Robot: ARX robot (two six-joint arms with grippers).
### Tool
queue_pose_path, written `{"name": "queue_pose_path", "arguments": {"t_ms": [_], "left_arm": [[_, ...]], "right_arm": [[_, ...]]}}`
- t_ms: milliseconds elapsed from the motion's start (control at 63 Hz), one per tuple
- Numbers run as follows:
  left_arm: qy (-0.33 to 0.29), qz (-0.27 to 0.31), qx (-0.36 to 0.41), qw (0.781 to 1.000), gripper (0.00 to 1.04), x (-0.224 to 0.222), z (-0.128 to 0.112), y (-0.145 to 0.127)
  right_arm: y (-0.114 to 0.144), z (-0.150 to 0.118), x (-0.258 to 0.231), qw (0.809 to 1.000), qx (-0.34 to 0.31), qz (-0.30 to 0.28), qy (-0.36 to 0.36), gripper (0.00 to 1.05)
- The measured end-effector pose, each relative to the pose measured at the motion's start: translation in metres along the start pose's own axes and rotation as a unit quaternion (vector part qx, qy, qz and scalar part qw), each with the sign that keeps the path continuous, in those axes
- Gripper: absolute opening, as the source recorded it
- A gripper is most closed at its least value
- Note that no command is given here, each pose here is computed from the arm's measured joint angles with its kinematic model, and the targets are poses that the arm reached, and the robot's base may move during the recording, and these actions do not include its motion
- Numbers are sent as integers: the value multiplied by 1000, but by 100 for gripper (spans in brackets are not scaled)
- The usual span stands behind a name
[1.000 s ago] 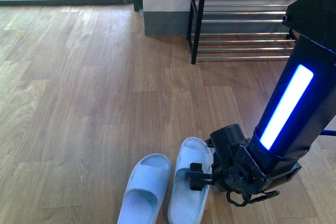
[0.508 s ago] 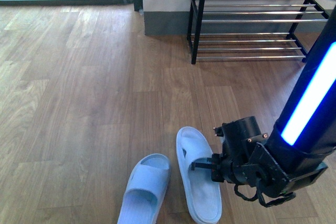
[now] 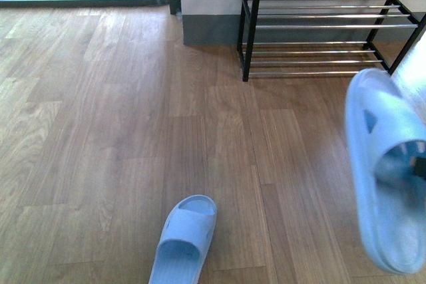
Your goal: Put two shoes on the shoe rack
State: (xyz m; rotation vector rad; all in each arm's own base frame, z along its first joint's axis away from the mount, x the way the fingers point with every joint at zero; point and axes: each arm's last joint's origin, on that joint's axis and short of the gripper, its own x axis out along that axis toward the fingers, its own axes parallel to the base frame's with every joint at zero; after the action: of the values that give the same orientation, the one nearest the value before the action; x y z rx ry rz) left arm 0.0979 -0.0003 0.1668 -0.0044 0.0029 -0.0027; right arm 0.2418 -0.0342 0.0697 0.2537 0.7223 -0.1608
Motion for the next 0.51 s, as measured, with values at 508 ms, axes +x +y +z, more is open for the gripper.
{"name": "queue_pose_path", "arguments": {"t_ms": [508], "left_arm": [[0, 0, 0, 1000, 95, 0, 0, 0]], "right_arm": [[-3, 9, -130, 988, 37, 31, -144, 1]]}}
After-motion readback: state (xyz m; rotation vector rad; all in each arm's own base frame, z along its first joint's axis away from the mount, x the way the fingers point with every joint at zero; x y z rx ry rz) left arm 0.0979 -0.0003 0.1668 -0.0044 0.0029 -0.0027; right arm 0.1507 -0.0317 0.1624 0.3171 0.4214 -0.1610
